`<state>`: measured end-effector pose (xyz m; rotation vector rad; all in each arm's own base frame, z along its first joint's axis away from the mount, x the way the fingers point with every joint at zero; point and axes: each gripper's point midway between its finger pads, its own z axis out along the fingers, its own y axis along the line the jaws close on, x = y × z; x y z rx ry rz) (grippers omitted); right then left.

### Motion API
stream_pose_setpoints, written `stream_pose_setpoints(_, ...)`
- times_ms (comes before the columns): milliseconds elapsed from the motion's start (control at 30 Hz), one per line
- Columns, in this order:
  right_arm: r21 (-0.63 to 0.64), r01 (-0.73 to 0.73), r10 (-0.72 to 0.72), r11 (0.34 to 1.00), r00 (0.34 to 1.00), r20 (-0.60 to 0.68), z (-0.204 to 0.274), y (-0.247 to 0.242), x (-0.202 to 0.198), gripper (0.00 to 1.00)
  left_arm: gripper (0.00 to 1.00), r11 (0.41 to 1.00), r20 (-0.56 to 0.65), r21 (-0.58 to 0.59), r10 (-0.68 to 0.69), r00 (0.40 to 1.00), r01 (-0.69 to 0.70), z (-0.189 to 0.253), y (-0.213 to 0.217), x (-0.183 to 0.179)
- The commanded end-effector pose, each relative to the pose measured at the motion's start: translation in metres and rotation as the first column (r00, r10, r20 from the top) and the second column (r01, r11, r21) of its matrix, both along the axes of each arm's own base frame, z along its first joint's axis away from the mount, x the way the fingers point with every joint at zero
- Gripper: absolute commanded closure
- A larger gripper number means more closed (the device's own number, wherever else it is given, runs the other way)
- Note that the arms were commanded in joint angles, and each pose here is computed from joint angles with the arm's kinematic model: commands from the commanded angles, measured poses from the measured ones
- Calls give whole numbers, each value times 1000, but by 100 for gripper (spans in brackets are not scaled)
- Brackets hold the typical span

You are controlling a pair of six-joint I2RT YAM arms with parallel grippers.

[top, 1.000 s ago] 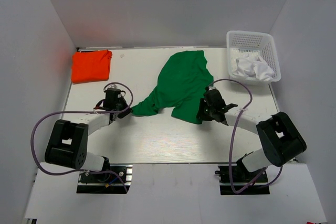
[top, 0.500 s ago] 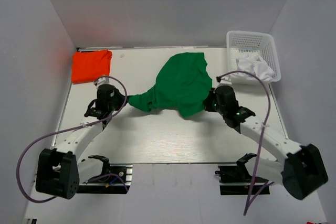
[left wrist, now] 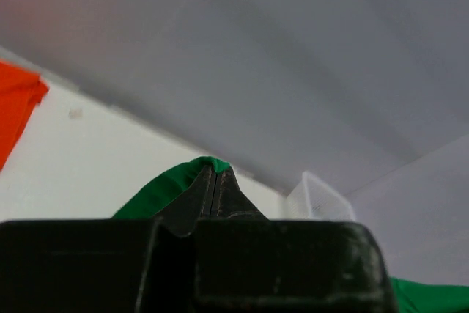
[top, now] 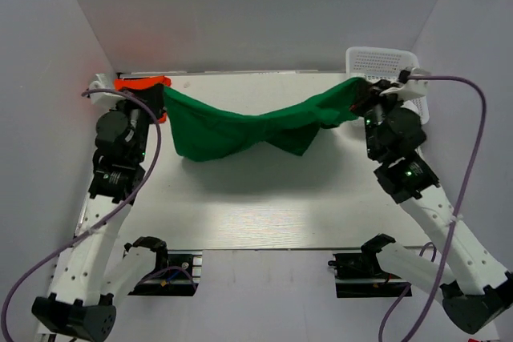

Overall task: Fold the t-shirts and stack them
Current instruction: Flatten out the tshirt

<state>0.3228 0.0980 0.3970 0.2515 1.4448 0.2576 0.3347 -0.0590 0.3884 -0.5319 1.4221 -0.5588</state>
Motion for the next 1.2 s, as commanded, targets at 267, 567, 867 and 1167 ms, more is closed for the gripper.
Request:
stream_pose_setpoints(267, 0, -65, 59, 998, 909, 412, 195, -49, -108, 100, 100, 992, 383, 32, 99, 918, -120, 164, 43, -114)
stream_pose_setpoints(567, -75, -204, 213, 976, 825, 523, 252, -55, -178, 100, 100, 992, 543, 90, 24, 840, -87, 231, 45, -198)
stream_pose_setpoints(867, -91, -151, 176, 984, 850, 496, 239, -44, -143, 100, 100, 989, 459, 136, -6, 888, -64, 214, 34, -157)
stream_pose_setpoints(1167, -187, 79, -46, 979, 984, 171, 90, 6, 46, 100, 100, 948, -106, 236, 245, 964, -215, 35, 44, 38)
